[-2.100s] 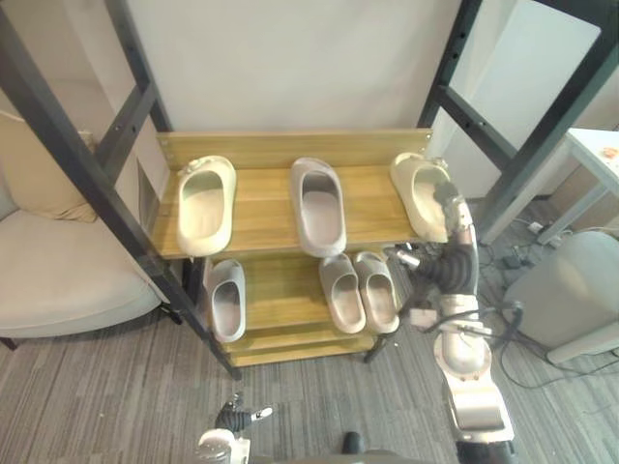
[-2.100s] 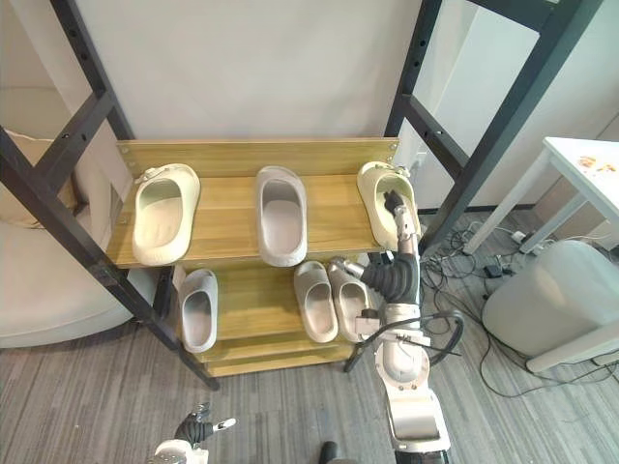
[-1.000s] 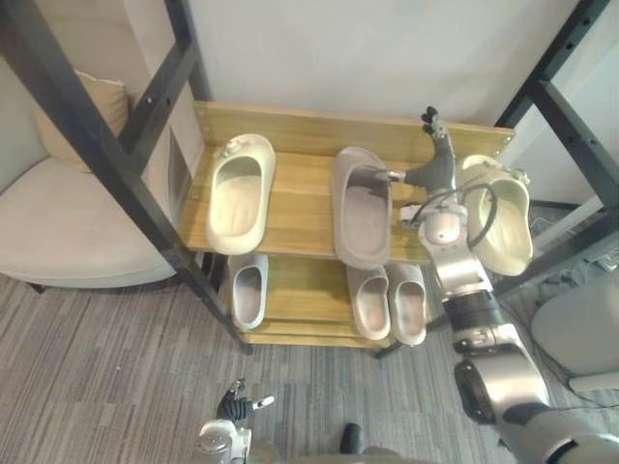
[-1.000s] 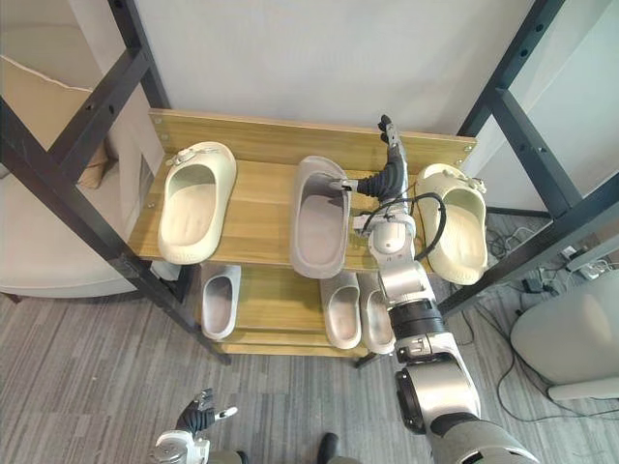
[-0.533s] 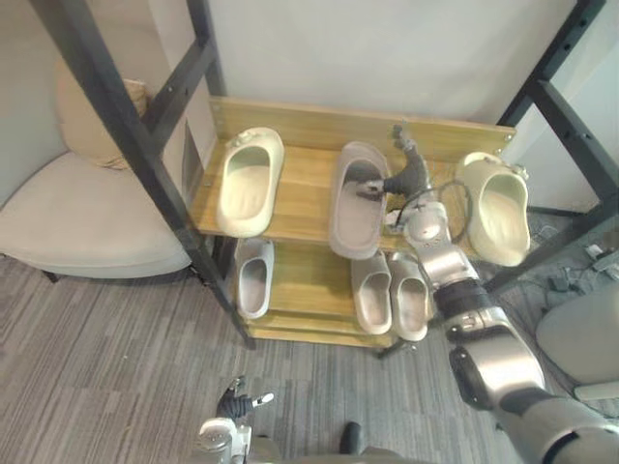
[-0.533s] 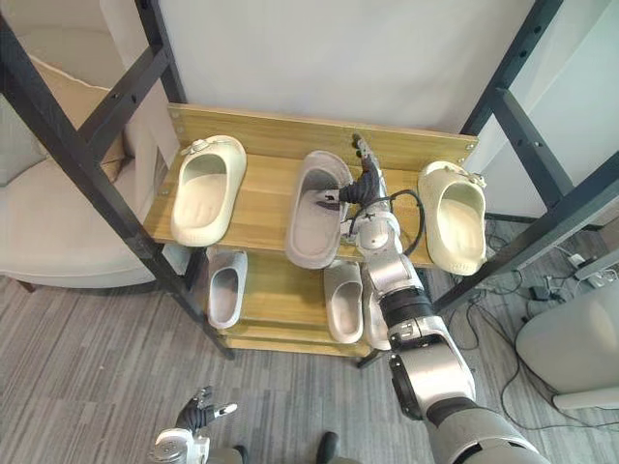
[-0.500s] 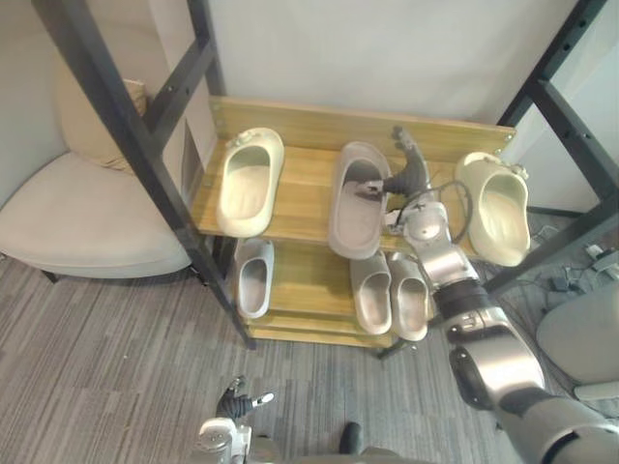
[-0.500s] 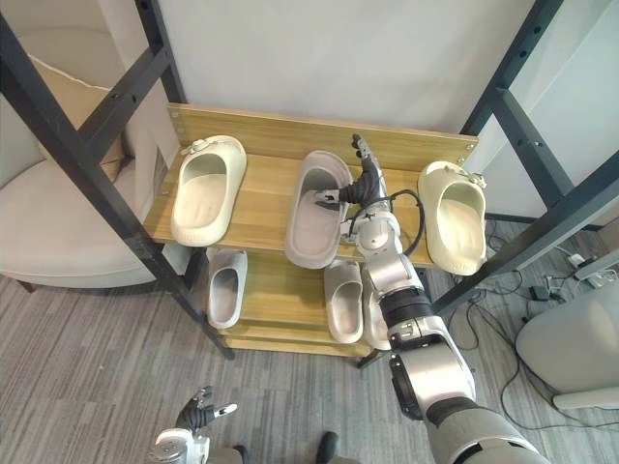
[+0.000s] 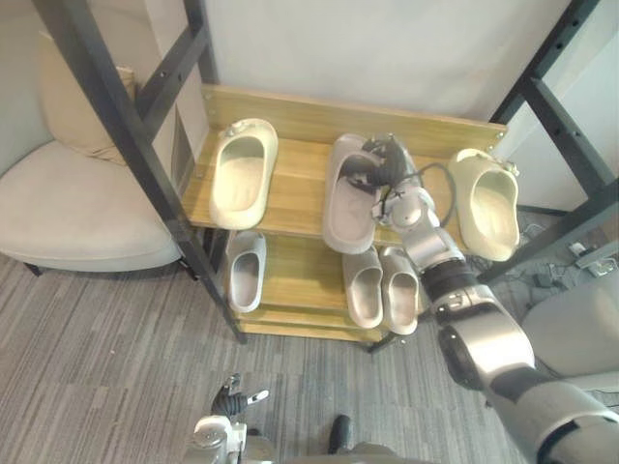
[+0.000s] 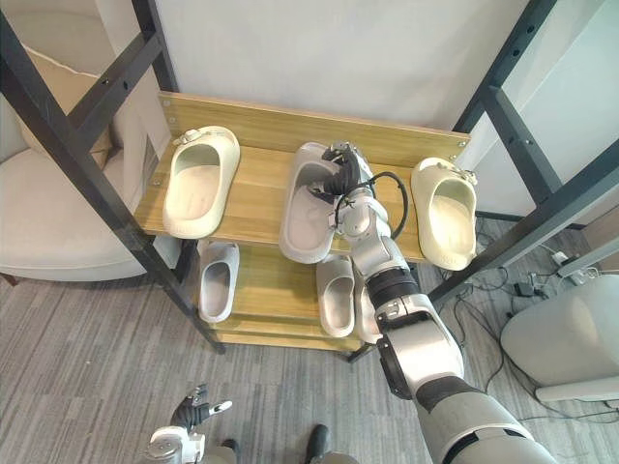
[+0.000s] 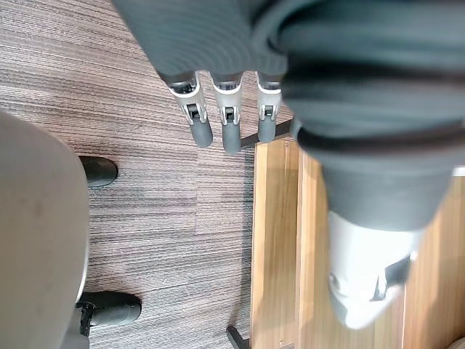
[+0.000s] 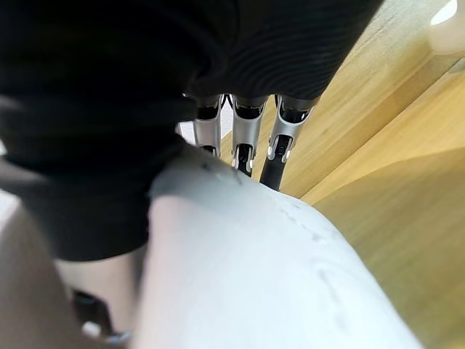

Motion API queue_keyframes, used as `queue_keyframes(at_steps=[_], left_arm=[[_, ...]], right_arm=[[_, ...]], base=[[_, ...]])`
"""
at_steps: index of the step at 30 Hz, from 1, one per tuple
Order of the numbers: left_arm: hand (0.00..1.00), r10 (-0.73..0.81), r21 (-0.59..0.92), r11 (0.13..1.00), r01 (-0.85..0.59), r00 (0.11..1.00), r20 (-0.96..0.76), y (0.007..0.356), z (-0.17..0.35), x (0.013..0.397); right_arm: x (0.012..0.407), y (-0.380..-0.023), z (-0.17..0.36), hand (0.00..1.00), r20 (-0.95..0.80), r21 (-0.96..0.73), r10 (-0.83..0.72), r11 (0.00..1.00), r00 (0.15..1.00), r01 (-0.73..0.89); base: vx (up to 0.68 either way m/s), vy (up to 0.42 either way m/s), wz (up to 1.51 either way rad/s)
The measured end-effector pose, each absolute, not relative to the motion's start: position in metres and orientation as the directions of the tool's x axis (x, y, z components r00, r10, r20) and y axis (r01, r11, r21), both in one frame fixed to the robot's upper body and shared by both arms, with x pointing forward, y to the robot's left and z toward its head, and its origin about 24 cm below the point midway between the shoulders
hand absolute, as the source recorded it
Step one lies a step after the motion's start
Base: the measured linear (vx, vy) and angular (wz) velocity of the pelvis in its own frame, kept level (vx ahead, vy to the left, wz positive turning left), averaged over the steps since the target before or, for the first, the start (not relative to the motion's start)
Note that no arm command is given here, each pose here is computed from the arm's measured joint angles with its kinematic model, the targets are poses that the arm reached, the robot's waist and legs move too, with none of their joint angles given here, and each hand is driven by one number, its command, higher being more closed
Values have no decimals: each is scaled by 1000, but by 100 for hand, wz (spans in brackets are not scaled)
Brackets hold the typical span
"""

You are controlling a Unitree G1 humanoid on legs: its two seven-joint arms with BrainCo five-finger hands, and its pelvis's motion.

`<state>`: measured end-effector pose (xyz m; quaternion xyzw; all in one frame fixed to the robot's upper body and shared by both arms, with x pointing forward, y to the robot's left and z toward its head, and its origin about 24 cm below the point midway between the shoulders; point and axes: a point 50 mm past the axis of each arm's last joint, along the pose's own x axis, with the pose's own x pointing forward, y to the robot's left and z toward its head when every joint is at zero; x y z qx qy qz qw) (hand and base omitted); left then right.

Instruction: Organize the slippers on the shoe rack

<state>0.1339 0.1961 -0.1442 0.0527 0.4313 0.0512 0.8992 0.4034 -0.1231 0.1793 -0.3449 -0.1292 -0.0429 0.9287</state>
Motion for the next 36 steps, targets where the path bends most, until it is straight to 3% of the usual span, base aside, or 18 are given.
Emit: queue_keyframes(at_steps=[9,13,17,23,30,36], left_arm=[[0,140,135,989,-56,627,-766,197,-143,137],[0,137,138,989,-48,631,-764,196,-143,138],[0,133,156,988,-18,624,-770,196,-144,136],[0,127,166,986,6,619,-775,195,-145,133],[0,114,161,987,24,610,-785,190,-148,130],[0,85,158,985,71,595,-799,183,-151,125]], right_arm=[[388,-126,180,100,351,-526,-4,826,936,201],[344,-130,162,100,449,-398,-25,889,893,225],[321,-131,141,100,431,-327,-62,919,900,219],[287,-133,155,100,554,-203,-72,954,829,219],[254,-129,171,100,657,-68,-52,990,752,127],[230,-126,154,100,611,-22,1,1000,792,15]], base=[[0,0,0],[18,9,1],[12,30,-8],[-51,2,-9],[-90,0,-13],[-21,5,-13]])
